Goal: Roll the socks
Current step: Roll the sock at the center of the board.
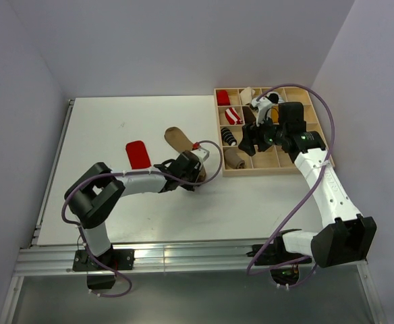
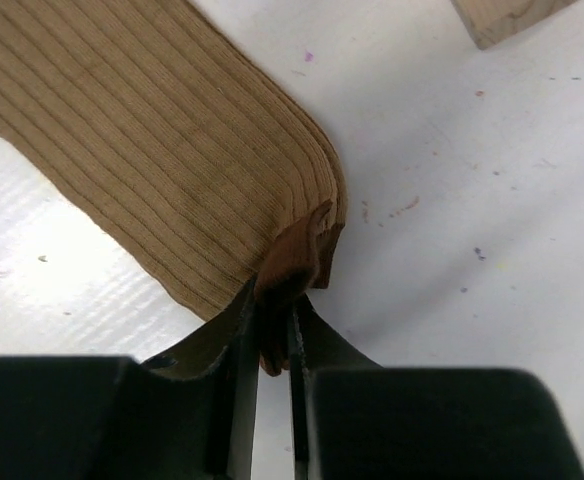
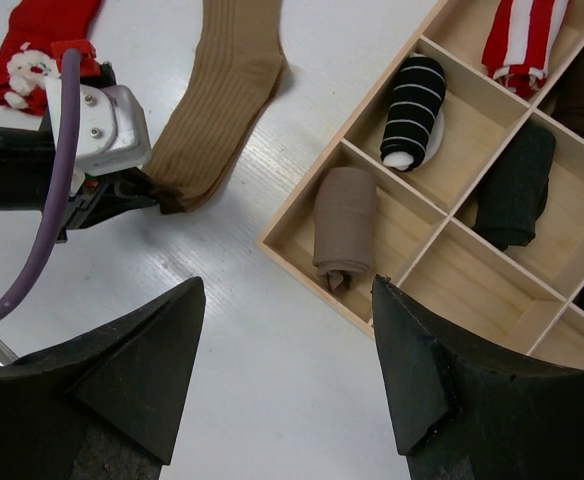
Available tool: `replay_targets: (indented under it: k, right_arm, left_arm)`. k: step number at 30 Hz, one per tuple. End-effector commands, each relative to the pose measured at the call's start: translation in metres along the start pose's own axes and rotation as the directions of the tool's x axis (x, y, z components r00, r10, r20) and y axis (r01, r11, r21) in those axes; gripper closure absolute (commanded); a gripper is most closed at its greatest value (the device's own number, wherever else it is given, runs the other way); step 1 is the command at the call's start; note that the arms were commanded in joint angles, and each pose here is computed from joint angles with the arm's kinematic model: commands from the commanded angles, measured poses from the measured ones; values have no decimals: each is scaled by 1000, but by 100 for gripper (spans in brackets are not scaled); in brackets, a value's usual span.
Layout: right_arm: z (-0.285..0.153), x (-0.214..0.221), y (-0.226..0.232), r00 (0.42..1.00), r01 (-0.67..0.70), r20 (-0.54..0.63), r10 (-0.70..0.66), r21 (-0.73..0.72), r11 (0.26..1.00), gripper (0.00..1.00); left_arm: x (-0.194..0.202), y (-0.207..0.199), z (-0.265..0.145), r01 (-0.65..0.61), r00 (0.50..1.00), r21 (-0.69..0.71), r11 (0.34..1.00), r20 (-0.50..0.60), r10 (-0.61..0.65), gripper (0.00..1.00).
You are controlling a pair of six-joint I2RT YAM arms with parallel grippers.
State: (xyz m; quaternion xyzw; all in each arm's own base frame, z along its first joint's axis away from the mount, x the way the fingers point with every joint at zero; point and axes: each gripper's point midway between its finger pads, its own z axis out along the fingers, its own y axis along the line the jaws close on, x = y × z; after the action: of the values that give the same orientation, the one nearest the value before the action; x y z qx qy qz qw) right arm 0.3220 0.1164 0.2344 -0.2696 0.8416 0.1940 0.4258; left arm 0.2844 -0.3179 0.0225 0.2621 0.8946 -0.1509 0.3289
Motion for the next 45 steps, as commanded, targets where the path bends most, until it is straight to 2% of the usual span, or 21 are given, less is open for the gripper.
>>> replay_targets:
  k: [1, 10, 16, 23, 27, 30, 38, 45]
  right_arm:
    - [0, -1, -2, 1000, 30, -7, -30, -15, 999, 25]
    - [11, 11, 2, 998, 52, -41, -55, -81, 995, 26]
    - [22, 26, 6, 994, 70, -74, -81, -145, 987, 26]
    - [32, 58, 20, 975, 162, -106, -197, -274, 948, 26]
    - [38, 89, 34, 938, 271, -110, -329, -360, 893, 25]
    - [46, 104, 41, 904, 350, -109, -414, -369, 861, 24]
    - [67, 123, 81, 801, 535, -52, -596, -384, 753, 22]
    - [93, 131, 109, 750, 605, -16, -661, -387, 696, 20]
  left_arm:
    - [51, -14, -5, 75, 974, 57, 996, -219, -61, 83]
    - [69, -39, -15, 203, 923, 153, 967, -361, -137, 90]
    - [73, -43, -23, 291, 892, 184, 939, -408, -196, 92]
    - [72, -57, -44, 425, 814, 257, 868, -527, -243, 93]
    - [65, -60, -54, 511, 755, 283, 812, -599, -266, 92]
    - [55, -55, -57, 601, 704, 301, 740, -637, -313, 92]
    - [46, -44, -58, 714, 599, 279, 642, -717, -355, 88]
    - [41, -41, -58, 742, 569, 280, 610, -744, -351, 87]
